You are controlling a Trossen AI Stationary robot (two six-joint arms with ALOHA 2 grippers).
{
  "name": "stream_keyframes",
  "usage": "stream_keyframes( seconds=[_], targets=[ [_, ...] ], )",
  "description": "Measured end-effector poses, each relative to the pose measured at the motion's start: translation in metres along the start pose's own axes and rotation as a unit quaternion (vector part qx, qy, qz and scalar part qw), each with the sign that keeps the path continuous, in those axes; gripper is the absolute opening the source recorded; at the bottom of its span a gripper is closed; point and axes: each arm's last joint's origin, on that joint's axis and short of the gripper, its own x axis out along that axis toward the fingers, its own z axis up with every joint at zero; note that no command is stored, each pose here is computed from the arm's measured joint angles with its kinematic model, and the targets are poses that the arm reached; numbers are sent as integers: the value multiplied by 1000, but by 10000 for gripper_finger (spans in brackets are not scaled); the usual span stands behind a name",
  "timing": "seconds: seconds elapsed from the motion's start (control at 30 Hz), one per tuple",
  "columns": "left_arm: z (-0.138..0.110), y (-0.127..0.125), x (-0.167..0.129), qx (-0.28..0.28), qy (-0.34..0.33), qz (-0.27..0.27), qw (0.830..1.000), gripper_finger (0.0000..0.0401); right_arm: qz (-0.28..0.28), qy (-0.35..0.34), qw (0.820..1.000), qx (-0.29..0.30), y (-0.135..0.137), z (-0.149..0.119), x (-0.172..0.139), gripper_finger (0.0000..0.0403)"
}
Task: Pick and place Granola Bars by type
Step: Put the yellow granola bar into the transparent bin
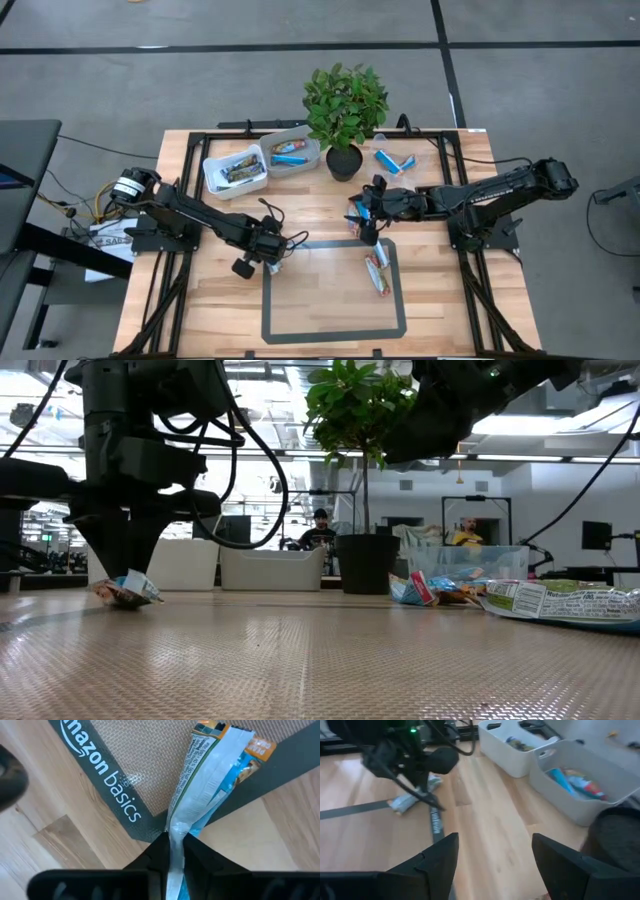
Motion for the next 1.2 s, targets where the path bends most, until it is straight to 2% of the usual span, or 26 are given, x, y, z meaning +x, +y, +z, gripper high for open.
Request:
stream_keyframes(
  seconds=[0.17, 0.27, 0.43, 0.53, 0.63, 0.73, 0.9, 1.0, 1.1, 1.2],
  targets=[
    [2, 1, 0, -27, -8, 8, 1000, 16, 40, 10, 999, 20, 4, -1, 0, 244],
    [6, 3, -1, -46, -30, 26, 998, 15, 37, 33, 999, 21, 5, -6, -1, 244],
    [18, 9, -3, -82, -89, 78, 990, 14, 8, 81, 996, 32, 8, -18, -4, 244],
    [26, 15, -6, -114, -131, 126, 977, 14, 11, 90, 995, 33, 13, -20, -6, 244],
    [34, 26, -10, -162, -182, 180, 953, 14, 6, 102, 994, 25, 17, -24, -9, 244],
    [42, 37, -17, -205, -241, 226, 921, 13, -2, 107, 994, 20, 20, -26, -10, 244],
    [56, 54, -35, -259, -356, 278, 854, 13, -16, 96, 995, 13, 22, -25, -11, 244],
    [61, 63, -45, -274, -410, 291, 820, 13, -25, 92, 995, 10, 22, -25, -11, 244],
    [62, 70, -51, -285, -441, 299, 797, 13, -22, 69, 997, 9, 23, -20, -10, 244],
    [61, 76, -55, -288, -459, 296, 786, 13, -12, 31, 999, 4, 25, -12, -9, 244]
  ],
)
